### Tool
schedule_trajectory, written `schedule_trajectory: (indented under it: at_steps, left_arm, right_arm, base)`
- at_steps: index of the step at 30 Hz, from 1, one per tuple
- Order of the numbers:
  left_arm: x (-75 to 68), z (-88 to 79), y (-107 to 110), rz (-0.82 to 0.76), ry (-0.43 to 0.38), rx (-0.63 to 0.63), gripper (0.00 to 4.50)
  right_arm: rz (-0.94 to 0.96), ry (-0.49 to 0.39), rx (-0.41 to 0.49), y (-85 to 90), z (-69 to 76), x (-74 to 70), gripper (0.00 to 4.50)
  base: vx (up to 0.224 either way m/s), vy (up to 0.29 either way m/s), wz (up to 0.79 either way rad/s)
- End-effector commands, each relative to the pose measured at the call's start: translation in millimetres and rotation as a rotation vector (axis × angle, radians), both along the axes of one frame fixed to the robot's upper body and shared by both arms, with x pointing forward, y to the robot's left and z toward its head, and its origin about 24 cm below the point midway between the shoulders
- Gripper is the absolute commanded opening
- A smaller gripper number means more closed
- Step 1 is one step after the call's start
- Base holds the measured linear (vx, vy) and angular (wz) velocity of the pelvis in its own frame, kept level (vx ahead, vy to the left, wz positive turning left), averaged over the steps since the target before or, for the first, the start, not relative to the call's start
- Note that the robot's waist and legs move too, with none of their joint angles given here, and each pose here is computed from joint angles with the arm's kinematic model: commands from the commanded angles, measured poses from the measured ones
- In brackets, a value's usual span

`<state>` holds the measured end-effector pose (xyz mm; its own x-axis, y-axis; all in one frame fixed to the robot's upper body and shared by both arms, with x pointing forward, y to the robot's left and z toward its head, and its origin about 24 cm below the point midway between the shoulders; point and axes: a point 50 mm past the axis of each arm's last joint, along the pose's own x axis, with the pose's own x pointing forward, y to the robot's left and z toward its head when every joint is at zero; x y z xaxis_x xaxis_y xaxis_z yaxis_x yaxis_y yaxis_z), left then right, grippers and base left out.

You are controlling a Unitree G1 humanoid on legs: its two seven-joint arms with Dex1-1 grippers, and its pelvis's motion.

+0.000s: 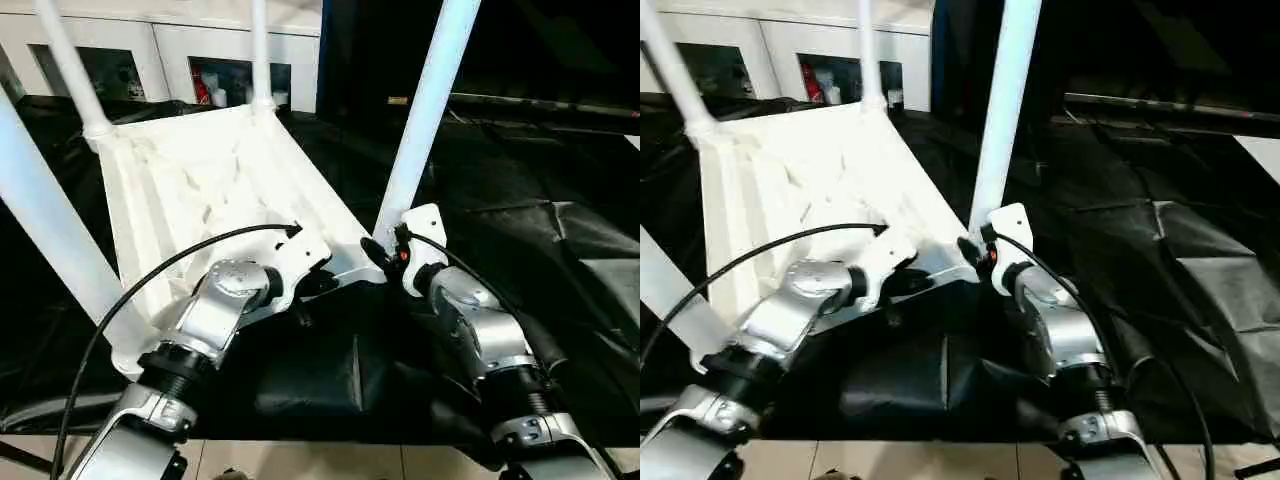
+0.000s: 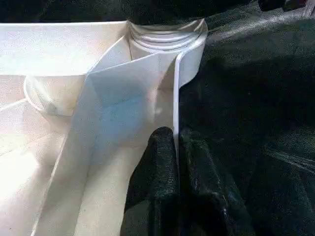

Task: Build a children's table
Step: Rotate leg to tighten

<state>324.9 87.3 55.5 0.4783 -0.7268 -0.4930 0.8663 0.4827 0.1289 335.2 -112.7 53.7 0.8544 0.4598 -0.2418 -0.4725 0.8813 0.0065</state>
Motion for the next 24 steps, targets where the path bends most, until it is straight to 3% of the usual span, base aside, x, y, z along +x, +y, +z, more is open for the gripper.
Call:
schedule_trajectory:
  at_steps: [1,4,6,9,15,22,24]
  left_arm:
    - [-6.7,-9.8,-9.2,-0.041,0.027,-0.027,0.0]
    - [-7.7,-9.9,-0.8,-0.057,0.032,-0.02,0.0]
    - [-10.6,-9.2,11.1,-0.104,0.039,-0.023,0.0]
    - [-13.4,-7.8,18.8,-0.142,0.046,-0.029,0.0]
    - [-32.0,-2.5,38.8,-0.324,0.124,-0.056,0.0]
    - [-42.1,0.0,48.2,-0.391,0.2,-0.08,0.0]
    - [-40.3,-0.8,50.5,-0.377,0.188,-0.071,0.0]
  right_arm:
    - [0.125,0.056,0.053,19.2,-6.7,-6.6,2.85]
    - [0.153,0.041,0.044,11.2,-0.8,-4.1,3.2]
    - [0.278,0.03,0.029,-0.9,7.9,-5.2,3.25]
    - [0.398,0.028,-0.018,-10.2,11.4,-11.1,3.25]
    - [0.684,0.083,-0.081,-29.9,18.1,-31.4,3.25]
    - [0.777,0.155,-0.117,-31.7,13.8,-39.5,3.25]
    - [0.788,0.164,-0.136,-29.7,10.3,-41.0,3.25]
  base:
    - [0.0,0.0,0.0]
    - [0.0,0.0,0.0]
    - [0.0,0.0,0.0]
    - [0.0,0.0,0.0]
    - [0.0,0.0,0.0]
    - [0.0,0.0,0.0]
    - [0.0,0.0,0.0]
